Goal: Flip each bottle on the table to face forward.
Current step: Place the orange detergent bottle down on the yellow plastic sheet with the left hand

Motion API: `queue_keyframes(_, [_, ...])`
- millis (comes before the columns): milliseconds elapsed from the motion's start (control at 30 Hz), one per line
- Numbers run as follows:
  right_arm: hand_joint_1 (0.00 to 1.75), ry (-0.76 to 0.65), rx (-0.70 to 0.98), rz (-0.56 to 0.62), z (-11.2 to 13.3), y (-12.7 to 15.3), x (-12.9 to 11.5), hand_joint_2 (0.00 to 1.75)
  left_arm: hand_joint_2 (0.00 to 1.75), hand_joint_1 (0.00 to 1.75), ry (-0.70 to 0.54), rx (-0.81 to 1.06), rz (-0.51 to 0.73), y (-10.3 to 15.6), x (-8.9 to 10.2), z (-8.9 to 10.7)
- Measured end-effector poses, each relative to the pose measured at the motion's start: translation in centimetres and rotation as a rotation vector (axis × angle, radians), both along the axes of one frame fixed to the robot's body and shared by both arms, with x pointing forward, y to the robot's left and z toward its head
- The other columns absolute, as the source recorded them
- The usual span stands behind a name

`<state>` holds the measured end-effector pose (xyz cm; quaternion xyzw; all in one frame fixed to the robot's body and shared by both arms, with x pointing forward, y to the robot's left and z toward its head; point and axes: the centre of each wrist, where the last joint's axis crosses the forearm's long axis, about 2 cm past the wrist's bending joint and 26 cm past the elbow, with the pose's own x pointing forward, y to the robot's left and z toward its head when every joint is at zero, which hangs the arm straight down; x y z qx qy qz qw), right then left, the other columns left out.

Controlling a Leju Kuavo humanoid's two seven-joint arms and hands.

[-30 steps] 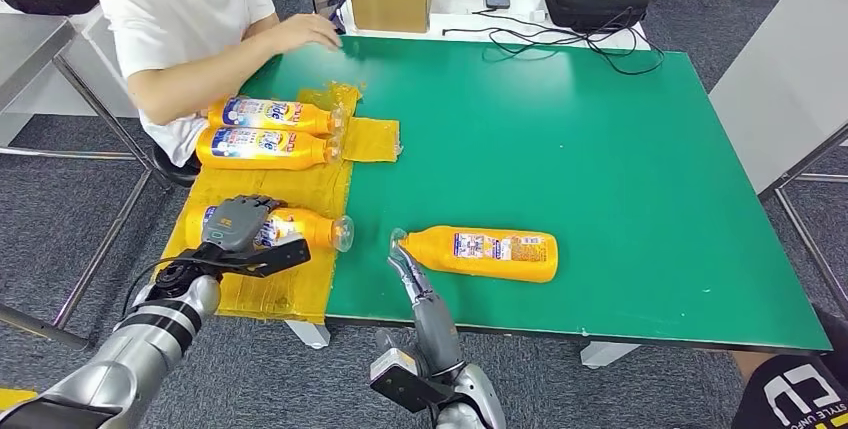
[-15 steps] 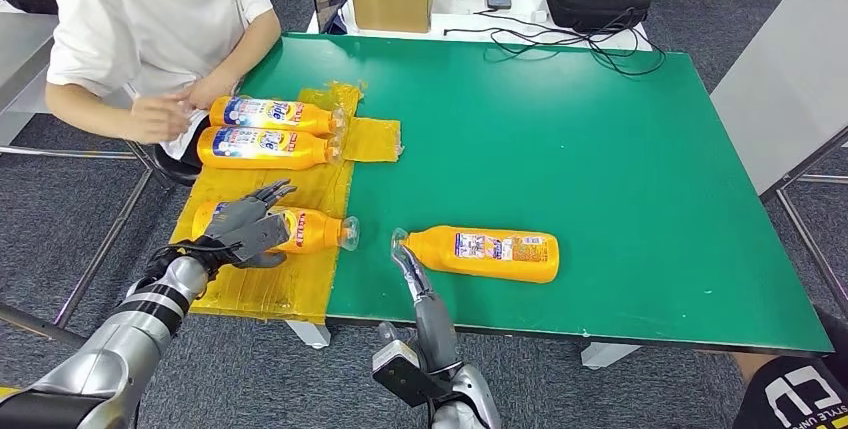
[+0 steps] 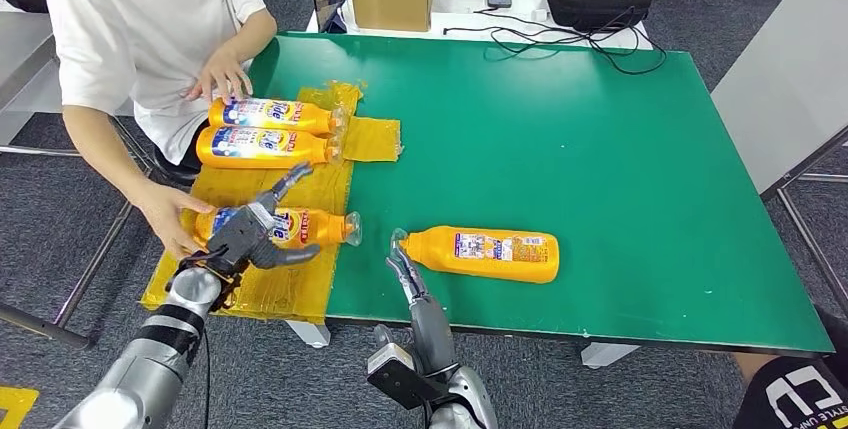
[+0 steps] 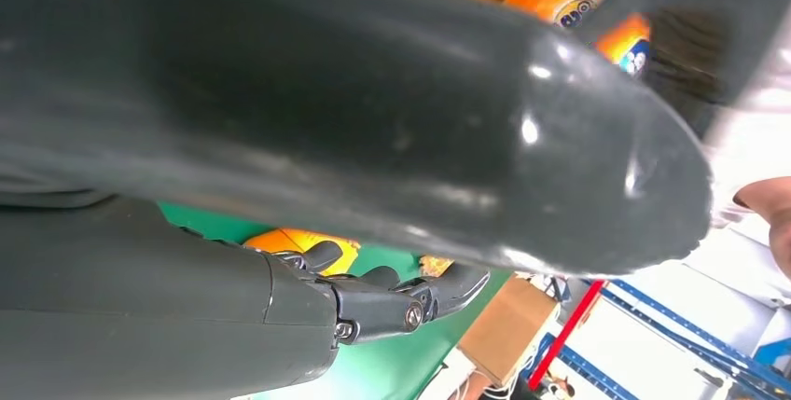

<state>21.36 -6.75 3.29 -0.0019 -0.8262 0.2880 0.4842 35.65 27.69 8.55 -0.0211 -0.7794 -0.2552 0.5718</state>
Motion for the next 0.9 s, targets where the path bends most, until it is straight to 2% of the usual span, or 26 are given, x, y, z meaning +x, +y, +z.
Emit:
queue_keyframes(133, [0.0, -0.011, -0.018, 0.011, -0.1, 0.0, 0.0, 0.0, 1.75, 0.0, -0.102, -0.175, 0.125, -2.7, 0.4, 3.0])
queue_keyframes(267, [0.0, -0.035, -0.047, 0.015, -0.1, 0.0, -0.1, 0.0, 1.75, 0.0, -0.178, -0.319, 0.149, -4.7, 0.5, 5.4])
queue_keyframes(367, [0.0, -0.135, -0.17, 0.004, 0.0, -0.3, 0.1, 0.0, 1.75, 0.0, -0.214, -0.412, 0.151, -5.6, 0.2, 6.7])
queue_keyframes(500, [0.0, -0.349, -0.448, -0.04, 1.2, -1.6, 1.2, 1.75, 1.75, 0.0, -0.229, -0.5, 0.16, -6.2, -0.8, 7.7])
queue_keyframes(700, [0.0, -0.368, -0.573, -0.318, 3.3, -5.5, 4.0, 1.75, 1.75, 0.0, -0.262, -0.527, 0.175, -6.1, -3.1, 7.9])
queue_keyframes(900, [0.0, -0.349, -0.587, -0.467, 4.3, -8.9, 5.7, 1.75, 1.75, 0.0, -0.282, -0.535, 0.19, -5.9, -4.4, 8.0])
